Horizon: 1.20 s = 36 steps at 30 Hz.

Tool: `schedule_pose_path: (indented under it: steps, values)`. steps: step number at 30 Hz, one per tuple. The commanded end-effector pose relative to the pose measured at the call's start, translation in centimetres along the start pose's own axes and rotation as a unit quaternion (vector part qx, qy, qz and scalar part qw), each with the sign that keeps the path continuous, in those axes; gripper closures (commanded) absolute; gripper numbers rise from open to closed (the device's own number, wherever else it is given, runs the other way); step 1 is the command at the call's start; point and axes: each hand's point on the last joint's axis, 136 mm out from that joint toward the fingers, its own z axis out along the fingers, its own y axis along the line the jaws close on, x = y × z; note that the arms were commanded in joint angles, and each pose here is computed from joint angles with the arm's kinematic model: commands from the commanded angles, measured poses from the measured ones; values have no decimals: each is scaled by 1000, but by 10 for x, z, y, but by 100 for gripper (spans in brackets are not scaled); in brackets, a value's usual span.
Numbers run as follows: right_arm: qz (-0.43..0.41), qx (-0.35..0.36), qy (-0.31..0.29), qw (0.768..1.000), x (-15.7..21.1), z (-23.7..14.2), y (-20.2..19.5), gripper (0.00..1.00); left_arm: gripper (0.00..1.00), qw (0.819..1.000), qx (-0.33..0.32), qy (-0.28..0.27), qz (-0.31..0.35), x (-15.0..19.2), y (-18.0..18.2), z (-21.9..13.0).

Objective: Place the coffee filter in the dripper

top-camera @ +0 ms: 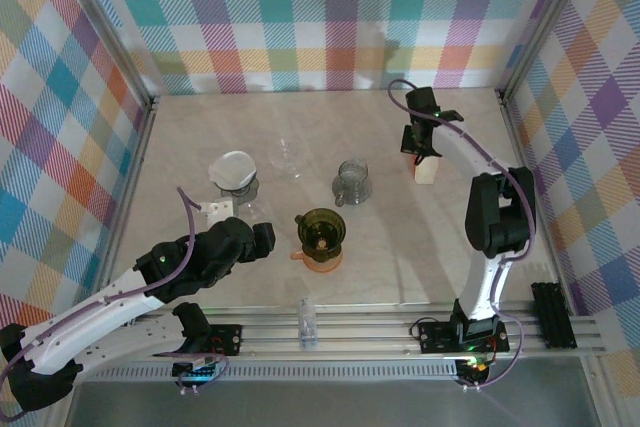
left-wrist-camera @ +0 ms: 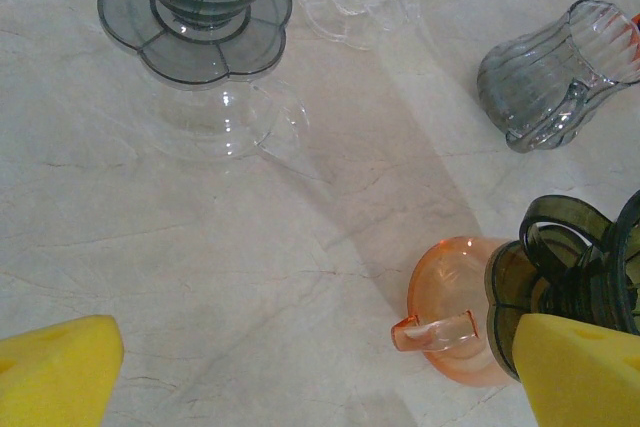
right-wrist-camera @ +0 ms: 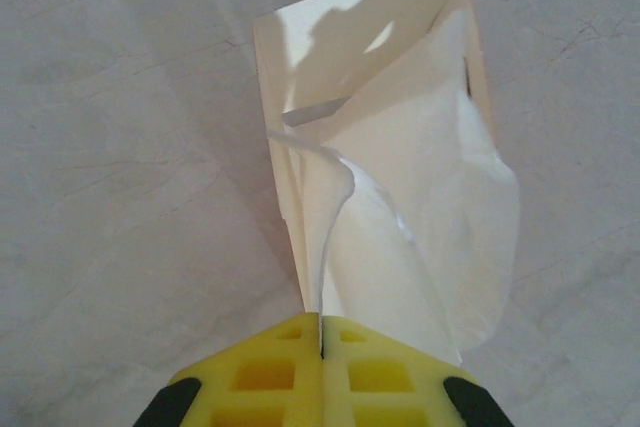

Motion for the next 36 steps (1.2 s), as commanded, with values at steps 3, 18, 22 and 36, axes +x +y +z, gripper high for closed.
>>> schedule_pose_path:
  steps: [3, 18, 22, 36]
  values:
    - [1, -15, -29, 999, -2, -31, 0, 100, 0, 1000, 7, -9, 3, -5, -2, -4]
    - [-37, -118, -86, 989, 51, -147, 33, 100, 0, 1000, 17, 2, 14, -10, -10, -12]
    - [-70, -209, -78, 972, 79, -194, 56, 100, 0, 1000, 21, 0, 12, -11, -9, -15]
    - [-254, -325, 34, 910, 177, -307, 99, 100, 0, 1000, 24, 5, 9, -9, -6, -19]
